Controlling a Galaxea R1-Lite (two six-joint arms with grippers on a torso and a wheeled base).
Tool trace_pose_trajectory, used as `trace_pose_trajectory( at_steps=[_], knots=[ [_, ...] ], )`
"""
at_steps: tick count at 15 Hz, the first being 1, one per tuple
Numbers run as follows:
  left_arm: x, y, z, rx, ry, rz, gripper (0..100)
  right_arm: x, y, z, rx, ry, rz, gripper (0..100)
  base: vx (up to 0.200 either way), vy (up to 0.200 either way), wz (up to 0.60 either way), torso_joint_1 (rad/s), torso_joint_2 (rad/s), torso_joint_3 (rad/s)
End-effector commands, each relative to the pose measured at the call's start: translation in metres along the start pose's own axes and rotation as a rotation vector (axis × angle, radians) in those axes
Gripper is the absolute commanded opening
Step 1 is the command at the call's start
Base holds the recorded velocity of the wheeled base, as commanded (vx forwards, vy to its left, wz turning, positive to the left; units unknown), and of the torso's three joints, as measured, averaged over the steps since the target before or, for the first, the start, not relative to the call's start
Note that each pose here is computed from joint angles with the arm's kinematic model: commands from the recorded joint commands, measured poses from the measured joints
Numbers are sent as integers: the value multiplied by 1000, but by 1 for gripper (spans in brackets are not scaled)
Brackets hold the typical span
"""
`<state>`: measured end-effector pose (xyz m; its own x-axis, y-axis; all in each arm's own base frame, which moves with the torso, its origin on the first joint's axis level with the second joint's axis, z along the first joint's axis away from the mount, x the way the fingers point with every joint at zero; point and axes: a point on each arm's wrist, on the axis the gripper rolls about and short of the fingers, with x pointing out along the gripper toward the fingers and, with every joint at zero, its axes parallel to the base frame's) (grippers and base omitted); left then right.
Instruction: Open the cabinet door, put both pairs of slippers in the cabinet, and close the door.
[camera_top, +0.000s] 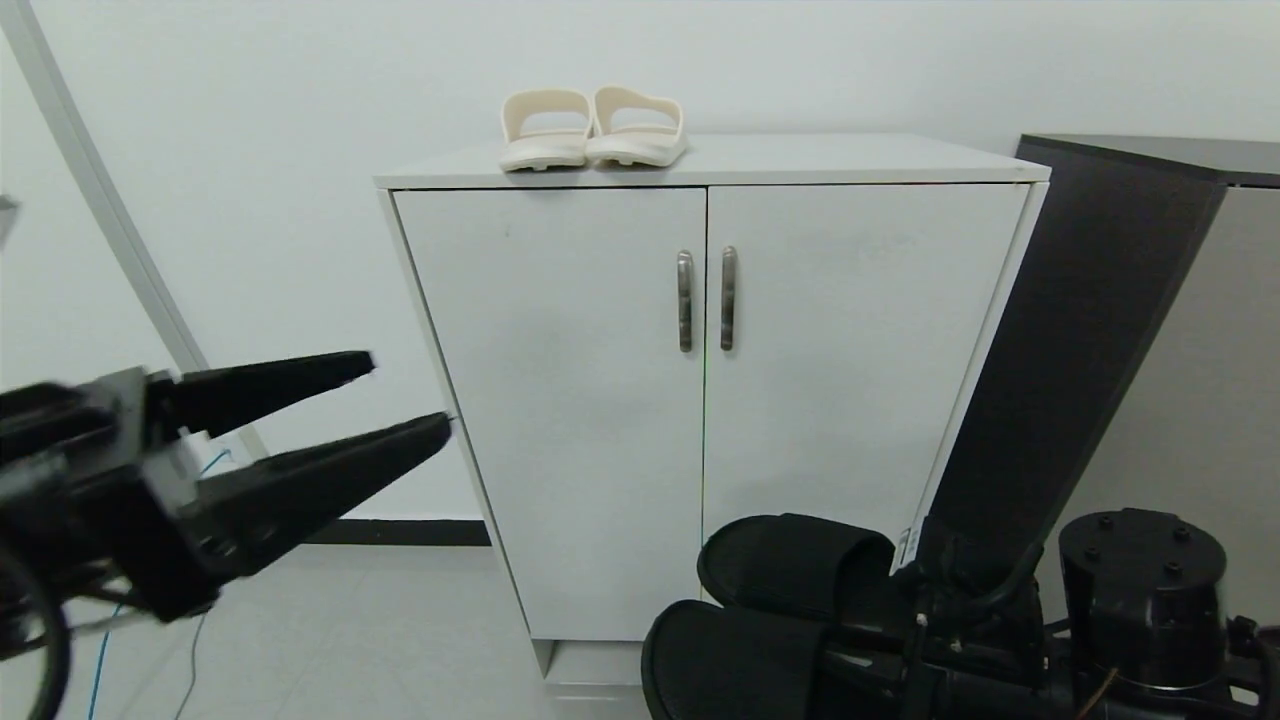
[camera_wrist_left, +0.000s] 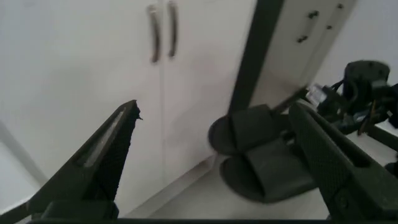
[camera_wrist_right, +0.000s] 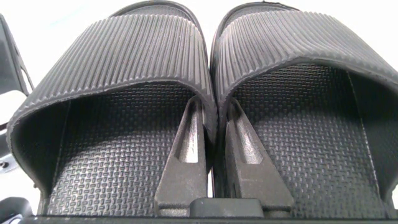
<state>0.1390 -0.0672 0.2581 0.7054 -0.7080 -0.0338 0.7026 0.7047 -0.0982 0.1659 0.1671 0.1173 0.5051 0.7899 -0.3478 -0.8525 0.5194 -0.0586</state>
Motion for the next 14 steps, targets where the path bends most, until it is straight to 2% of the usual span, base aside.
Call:
trace_pose_trajectory(
  at_steps=[1, 3, 5, 8, 10, 12, 14],
  knots=[
    [61, -6, 15, -7, 38, -124, 100, 0, 0, -1, 0, 2, 1, 0, 0, 0, 0, 0, 0, 0],
    [95, -3, 20, -2, 43, -139, 100, -1, 0, 0, 11, -2, -1, 0, 0, 0, 0, 0, 0, 0],
    [122, -9, 19, -8, 30, -185, 100, 0, 0, 1, 9, -17, -5, 0, 0, 0, 0, 0, 0, 0],
    [155, -17, 9, -25, 67, -226, 100, 0, -1, 1, 10, -17, -6, 0, 0, 0, 0, 0, 0, 0],
    [174, -17, 11, -92, 75, -247, 100, -1, -1, 1, 10, -21, -11, 0, 0, 0, 0, 0, 0, 0],
    [196, -13, 13, -135, 76, -302, 100, -2, -4, 1, 14, -18, -22, 0, 0, 0, 0, 0, 0, 0],
    [213, -9, 13, -190, 76, -312, 100, -2, -4, 0, 15, -17, -21, 0, 0, 0, 0, 0, 0, 0]
  ],
)
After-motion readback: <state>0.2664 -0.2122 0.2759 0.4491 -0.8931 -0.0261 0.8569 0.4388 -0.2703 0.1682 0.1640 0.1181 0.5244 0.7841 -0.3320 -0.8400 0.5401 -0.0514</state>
